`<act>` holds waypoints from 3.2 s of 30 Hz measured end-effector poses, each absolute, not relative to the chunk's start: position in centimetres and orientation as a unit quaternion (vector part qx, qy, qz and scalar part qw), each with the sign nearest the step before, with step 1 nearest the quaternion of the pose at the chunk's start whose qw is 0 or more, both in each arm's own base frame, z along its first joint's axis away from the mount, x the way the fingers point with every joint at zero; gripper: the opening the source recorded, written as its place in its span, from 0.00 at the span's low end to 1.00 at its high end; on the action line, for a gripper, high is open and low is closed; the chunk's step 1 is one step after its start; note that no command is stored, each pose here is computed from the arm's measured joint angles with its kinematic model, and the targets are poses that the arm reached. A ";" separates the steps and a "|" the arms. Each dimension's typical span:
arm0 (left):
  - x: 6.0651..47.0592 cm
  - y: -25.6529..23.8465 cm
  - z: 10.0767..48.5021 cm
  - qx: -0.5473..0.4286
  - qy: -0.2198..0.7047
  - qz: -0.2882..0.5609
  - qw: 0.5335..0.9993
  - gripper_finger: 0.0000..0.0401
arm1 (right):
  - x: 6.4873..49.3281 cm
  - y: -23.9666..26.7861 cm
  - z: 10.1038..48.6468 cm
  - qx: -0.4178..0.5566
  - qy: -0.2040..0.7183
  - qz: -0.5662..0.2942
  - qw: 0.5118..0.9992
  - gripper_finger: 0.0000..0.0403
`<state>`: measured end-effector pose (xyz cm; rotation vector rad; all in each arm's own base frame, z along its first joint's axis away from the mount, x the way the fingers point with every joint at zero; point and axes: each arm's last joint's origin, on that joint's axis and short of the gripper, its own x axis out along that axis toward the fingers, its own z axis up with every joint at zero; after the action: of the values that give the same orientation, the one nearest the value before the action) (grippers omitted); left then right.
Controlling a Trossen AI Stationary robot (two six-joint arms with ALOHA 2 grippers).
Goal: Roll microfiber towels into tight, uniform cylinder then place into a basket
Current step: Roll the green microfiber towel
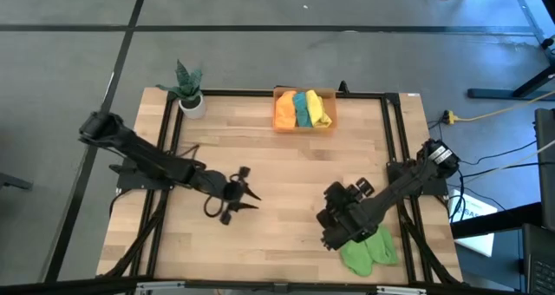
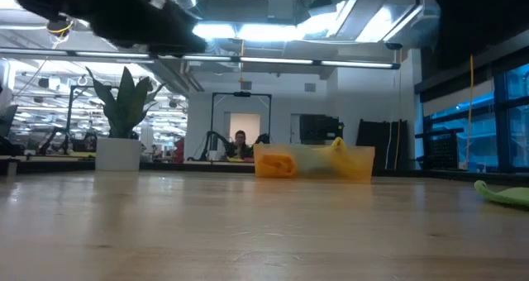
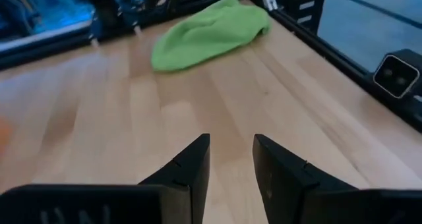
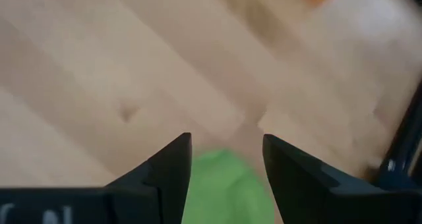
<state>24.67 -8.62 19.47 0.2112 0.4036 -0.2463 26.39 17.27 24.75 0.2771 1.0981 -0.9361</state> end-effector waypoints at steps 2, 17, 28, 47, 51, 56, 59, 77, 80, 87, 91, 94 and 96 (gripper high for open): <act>26.0 -8.8 19.4 0.114 0.195 -0.130 0.965 0.27 | 26.0 17.6 24.5 0.136 0.525 -0.420 0.728 0.47; 39.0 -10.1 18.4 0.301 0.171 -0.206 0.915 0.27 | 25.7 17.6 26.6 0.089 0.524 -0.410 0.741 0.47; 44.0 -10.4 14.9 0.397 0.142 -0.234 0.876 0.27 | 23.1 18.1 30.5 0.066 0.413 -0.373 0.828 0.47; 53.1 -9.3 14.5 0.289 0.226 -0.197 0.909 0.27 | 22.0 18.0 31.5 0.088 0.432 -0.351 0.826 0.47; 53.2 -8.1 14.5 0.197 0.256 -0.166 0.931 0.27 | 21.9 18.0 31.5 0.083 0.442 -0.346 0.823 0.47; 53.1 -7.3 14.1 0.135 0.288 -0.143 0.937 0.27 | 21.9 18.1 31.5 0.073 0.446 -0.340 0.825 0.47; 52.9 -7.6 13.9 0.107 0.304 -0.130 0.938 0.27 | 22.0 18.0 31.6 0.061 0.429 -0.343 0.833 0.47; 52.7 -3.3 14.3 0.075 0.336 0.096 0.934 0.27 | 20.8 17.8 32.7 0.075 0.463 -0.306 0.828 0.47; 52.8 -2.1 14.4 0.055 0.335 0.109 0.934 0.27 | 20.6 17.7 32.9 0.079 0.464 -0.303 0.829 0.47; 52.9 -2.6 14.4 -0.029 0.340 -0.055 0.938 0.27 | 20.6 17.7 32.9 0.081 0.466 -0.302 0.828 0.47; 52.9 -4.7 13.9 0.014 0.332 -0.077 0.940 0.27 | 20.6 17.7 32.9 0.081 0.466 -0.301 0.828 0.47; 52.9 -6.3 13.6 0.046 0.323 -0.097 0.940 0.27 | 20.6 17.7 32.9 0.082 0.466 -0.301 0.828 0.47; 53.0 -7.0 13.9 0.059 0.308 -0.080 0.946 0.27 | 20.6 17.7 32.9 0.083 0.465 -0.300 0.829 0.47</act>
<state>53.02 -6.99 13.93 0.1204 0.6272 -0.1631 20.62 17.74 32.92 0.1769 0.9871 -0.6370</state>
